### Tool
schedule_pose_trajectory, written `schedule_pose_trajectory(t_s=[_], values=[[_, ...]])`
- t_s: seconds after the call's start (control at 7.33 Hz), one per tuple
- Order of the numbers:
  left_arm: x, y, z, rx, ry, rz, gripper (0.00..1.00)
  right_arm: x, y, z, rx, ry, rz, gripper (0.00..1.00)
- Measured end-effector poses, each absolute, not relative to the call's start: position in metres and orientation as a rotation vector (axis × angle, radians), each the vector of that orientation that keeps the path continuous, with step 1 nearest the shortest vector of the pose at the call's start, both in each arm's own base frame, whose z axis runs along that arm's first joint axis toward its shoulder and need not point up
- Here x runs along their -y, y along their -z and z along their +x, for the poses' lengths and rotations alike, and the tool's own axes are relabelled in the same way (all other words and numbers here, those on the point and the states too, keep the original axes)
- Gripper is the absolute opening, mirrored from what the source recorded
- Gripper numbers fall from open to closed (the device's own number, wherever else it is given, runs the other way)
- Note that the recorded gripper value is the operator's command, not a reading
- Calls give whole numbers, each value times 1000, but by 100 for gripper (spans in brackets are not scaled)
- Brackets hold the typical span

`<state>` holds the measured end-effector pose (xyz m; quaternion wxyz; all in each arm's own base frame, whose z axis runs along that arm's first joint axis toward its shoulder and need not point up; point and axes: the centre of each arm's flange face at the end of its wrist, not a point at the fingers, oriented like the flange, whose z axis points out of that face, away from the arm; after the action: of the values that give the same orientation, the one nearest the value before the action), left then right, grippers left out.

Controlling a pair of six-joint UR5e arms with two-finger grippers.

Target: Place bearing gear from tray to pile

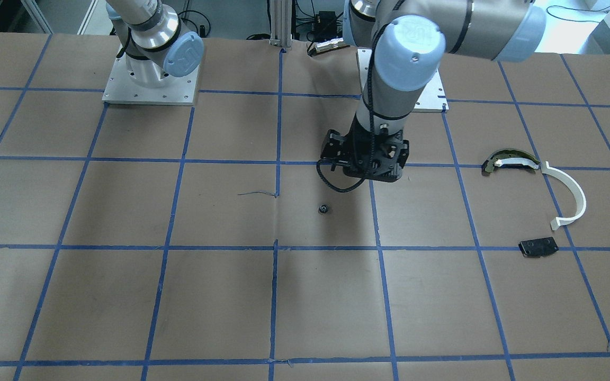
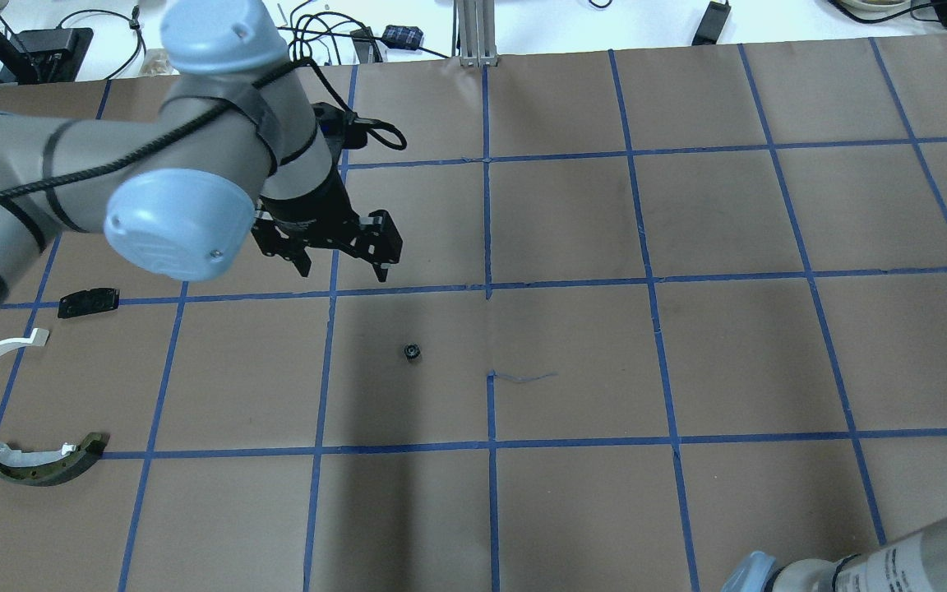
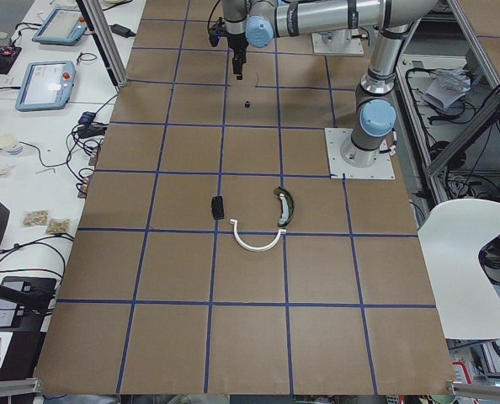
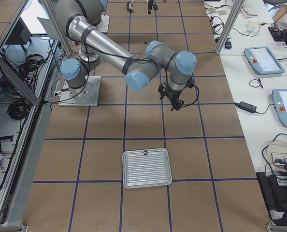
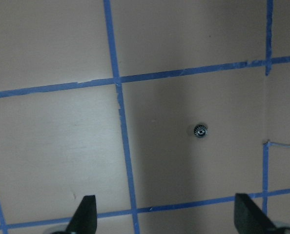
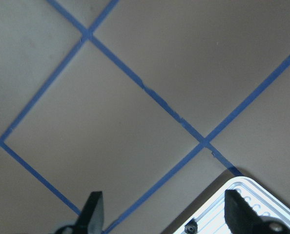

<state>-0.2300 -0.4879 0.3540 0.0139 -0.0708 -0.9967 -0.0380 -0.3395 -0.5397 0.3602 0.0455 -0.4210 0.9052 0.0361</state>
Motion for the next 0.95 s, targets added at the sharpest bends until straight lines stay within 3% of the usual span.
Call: schedule_pose_trajectory(t_s=[0.41, 0.95], values=[[494, -288, -255, 3101, 141, -255, 96, 504, -301, -428, -2480, -73, -1868, 87], [497, -229, -269, 3103, 150, -310, 96, 449, -198, -450, -2364, -60, -2069, 85]])
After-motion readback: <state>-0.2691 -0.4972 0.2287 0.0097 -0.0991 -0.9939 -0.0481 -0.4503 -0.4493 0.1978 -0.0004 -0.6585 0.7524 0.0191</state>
